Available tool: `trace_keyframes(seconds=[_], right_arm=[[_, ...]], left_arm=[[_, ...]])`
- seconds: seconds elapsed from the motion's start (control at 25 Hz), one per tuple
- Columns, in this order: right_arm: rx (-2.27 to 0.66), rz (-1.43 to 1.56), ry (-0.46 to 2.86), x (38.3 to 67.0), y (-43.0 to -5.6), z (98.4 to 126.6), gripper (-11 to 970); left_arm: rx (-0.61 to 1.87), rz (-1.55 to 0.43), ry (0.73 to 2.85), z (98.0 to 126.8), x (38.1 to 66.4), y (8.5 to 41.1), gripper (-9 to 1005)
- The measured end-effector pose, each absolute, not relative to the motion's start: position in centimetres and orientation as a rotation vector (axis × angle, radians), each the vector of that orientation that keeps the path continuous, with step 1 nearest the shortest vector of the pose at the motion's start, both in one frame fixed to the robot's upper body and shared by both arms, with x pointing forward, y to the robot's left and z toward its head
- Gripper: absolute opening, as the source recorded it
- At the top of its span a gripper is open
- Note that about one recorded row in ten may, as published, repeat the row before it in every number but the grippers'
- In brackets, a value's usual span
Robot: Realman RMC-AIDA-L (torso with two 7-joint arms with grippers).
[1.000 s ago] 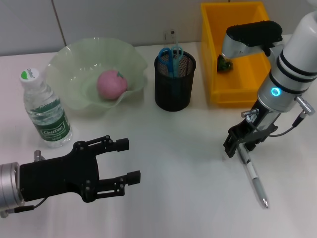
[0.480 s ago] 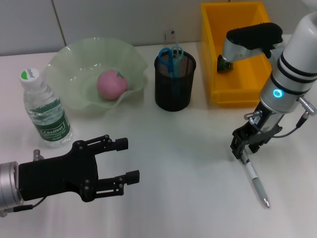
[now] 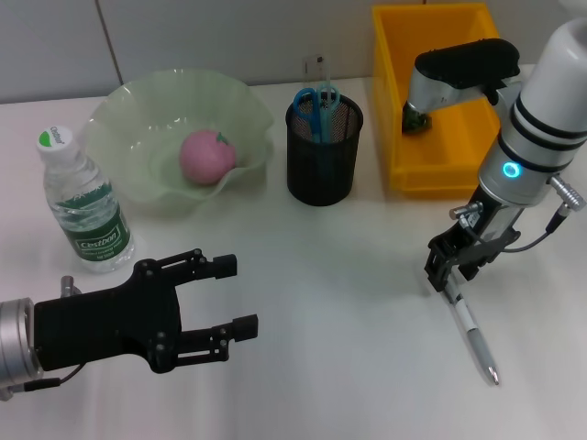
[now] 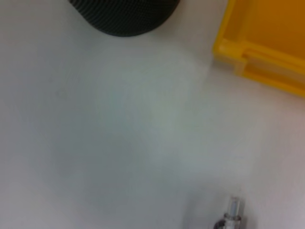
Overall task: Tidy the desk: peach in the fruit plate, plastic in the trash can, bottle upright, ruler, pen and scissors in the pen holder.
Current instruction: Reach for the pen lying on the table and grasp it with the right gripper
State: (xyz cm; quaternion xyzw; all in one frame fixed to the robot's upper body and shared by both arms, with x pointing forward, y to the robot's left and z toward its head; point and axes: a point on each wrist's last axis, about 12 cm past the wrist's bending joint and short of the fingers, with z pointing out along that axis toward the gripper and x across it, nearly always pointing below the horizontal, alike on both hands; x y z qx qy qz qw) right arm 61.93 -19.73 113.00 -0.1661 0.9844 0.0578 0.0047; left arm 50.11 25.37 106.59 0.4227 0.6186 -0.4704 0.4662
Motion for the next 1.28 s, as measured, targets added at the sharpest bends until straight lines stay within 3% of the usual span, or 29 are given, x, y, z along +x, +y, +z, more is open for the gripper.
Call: trace_keyframes(seconds=[0.6,1.28], right_arm=[[-0.55,0.155,3.083,61.84,-19.43,112.79,361],[-0.572,0.143,3.088,61.95,-18.9,112.57,362]], left_arm=[[1.038,-1.155,1.518,106.6,50.1,25.37,794],[1.048,-1.148,1.51,106.81,50.2,25.53,793]])
